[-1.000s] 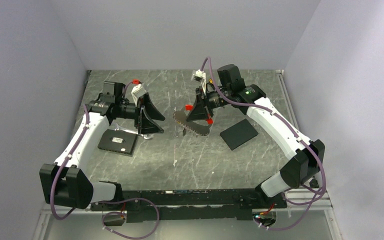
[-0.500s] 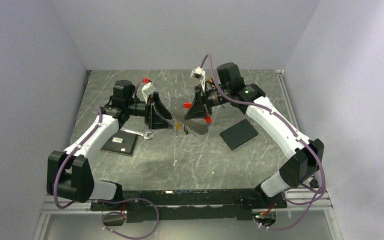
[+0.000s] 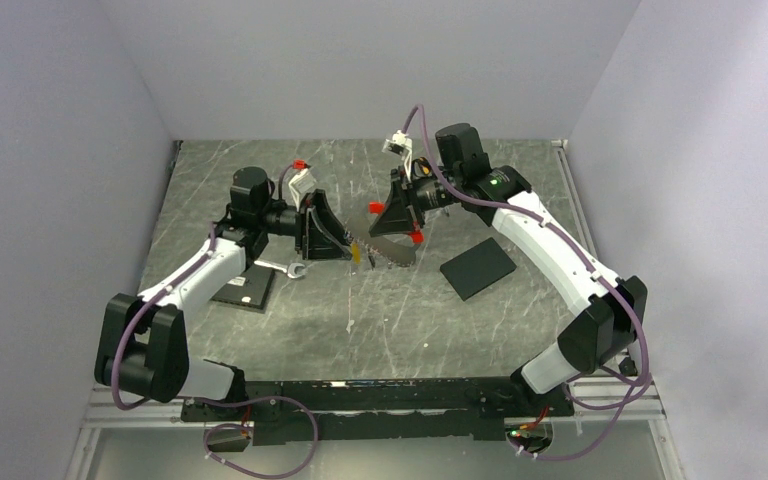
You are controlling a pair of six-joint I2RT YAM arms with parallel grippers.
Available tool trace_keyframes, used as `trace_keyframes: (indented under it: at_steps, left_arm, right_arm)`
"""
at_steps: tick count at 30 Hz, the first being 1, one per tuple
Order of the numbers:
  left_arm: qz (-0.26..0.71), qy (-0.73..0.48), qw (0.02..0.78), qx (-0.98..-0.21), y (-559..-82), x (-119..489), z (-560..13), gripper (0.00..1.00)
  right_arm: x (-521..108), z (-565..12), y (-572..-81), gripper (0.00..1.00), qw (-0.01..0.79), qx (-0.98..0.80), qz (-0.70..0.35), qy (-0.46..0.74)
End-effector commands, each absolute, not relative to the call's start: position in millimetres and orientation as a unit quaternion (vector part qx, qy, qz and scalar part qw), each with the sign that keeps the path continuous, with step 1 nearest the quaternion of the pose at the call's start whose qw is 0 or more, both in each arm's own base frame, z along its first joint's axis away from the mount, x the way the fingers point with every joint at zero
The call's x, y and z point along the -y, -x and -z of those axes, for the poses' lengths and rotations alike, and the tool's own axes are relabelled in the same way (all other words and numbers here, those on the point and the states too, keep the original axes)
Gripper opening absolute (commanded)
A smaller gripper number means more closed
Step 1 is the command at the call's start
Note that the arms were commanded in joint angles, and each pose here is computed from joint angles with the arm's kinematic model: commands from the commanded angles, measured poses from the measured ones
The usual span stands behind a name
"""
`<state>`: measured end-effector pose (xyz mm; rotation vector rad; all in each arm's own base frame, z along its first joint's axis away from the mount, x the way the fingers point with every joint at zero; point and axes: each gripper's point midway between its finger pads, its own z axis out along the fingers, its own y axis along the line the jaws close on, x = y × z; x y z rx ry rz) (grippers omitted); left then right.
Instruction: Remove the keys from the keyring
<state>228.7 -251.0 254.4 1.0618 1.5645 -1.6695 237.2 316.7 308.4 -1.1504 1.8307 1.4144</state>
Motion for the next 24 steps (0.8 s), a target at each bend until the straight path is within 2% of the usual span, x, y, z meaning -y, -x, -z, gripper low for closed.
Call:
trace_keyframes:
  at_steps: [1, 12, 18, 20, 24]
  left_arm:
    - [0.637, -0.428, 0.312, -0.560, -223.1, 255.4, -268.7, 0.59]
    - [0.637, -0.420, 0.309, -0.568, -225.7, 258.4, -264.3, 0.57]
    - [0.639, -0.418, 0.308, -0.568, -226.0, 262.8, -264.0, 0.64]
    - [0.639, -0.419, 0.307, -0.567, -225.7, 263.8, -263.7, 0.62]
    - [0.641, -0.422, 0.304, -0.564, -223.2, 263.2, -264.1, 0.51]
  right_arm:
    - [-319.3, -336.2, -242.9, 0.00, 0.304, -0.656, -0.538, 0.433]
    - [-316.1, -337.4, -247.2, 0.00, 0.308, -0.659, -0.539, 0.424]
    - [-315.4, -337.5, -249.5, 0.00, 0.308, -0.661, -0.540, 0.420]
    - [-314.9, -337.5, -249.7, 0.00, 0.308, -0.661, -0.540, 0.420]
    - [-313.5, -336.9, -250.6, 0.00, 0.309, -0.663, -0.539, 0.417]
